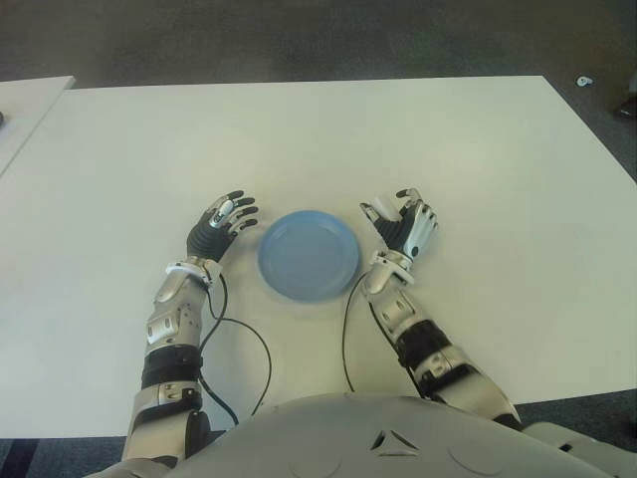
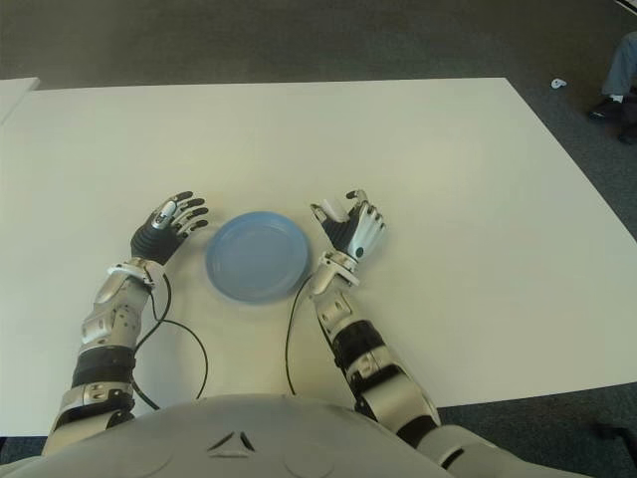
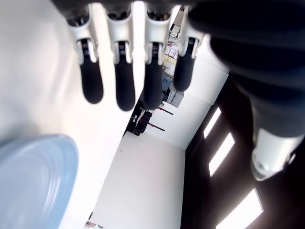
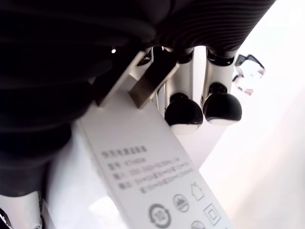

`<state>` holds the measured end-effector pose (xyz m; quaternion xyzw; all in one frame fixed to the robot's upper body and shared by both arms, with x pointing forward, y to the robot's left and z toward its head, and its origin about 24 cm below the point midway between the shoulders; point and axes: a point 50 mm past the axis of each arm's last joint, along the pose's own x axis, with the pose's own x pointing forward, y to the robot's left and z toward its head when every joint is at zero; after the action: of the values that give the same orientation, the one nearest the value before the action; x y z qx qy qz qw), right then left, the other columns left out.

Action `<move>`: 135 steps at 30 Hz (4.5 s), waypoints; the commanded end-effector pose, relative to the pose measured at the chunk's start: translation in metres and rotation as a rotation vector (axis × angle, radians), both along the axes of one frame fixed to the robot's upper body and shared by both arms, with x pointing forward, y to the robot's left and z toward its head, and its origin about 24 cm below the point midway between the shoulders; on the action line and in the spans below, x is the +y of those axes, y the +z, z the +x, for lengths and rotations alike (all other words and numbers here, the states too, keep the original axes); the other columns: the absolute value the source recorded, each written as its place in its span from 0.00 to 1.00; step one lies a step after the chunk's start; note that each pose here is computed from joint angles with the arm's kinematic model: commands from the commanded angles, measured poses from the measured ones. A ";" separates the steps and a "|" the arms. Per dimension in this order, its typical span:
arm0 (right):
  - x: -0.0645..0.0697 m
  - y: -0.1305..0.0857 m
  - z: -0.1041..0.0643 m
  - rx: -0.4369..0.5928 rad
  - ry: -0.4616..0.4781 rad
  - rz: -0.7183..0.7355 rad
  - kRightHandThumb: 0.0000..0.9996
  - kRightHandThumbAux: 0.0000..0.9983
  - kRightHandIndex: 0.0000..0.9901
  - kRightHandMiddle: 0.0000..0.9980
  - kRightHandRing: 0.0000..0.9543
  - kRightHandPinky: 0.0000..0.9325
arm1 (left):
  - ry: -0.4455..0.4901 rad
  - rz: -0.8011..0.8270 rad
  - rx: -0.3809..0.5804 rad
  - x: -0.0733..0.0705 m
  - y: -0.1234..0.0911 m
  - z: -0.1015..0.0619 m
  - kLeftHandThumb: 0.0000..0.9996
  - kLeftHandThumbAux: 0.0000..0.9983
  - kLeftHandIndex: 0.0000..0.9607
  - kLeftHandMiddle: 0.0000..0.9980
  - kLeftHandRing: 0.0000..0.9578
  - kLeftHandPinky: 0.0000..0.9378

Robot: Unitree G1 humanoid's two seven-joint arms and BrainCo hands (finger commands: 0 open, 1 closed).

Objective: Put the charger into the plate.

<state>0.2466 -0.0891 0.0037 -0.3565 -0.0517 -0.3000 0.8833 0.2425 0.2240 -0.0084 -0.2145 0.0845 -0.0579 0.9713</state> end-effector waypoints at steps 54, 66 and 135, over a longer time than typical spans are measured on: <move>0.070 0.065 0.008 0.115 0.720 0.080 0.75 0.71 0.45 0.88 0.91 0.91 | 0.006 -0.070 0.034 -0.019 -0.017 0.001 0.31 0.66 0.29 0.32 0.34 0.38; 0.086 0.042 0.008 0.250 0.788 0.142 0.75 0.71 0.45 0.89 0.92 0.92 | 0.009 -0.059 0.015 -0.020 -0.018 0.003 0.31 0.66 0.26 0.29 0.32 0.35; 0.085 0.023 0.005 0.337 0.980 -0.064 0.34 0.15 0.00 0.00 0.00 0.00 | -0.060 -0.029 -0.005 -0.012 -0.021 -0.003 0.24 0.68 0.21 0.17 0.21 0.29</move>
<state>0.2542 -0.0029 0.0293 -0.3627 -0.0938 0.2087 0.9034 0.2480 0.2105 -0.0172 -0.2211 0.0586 -0.0920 0.9691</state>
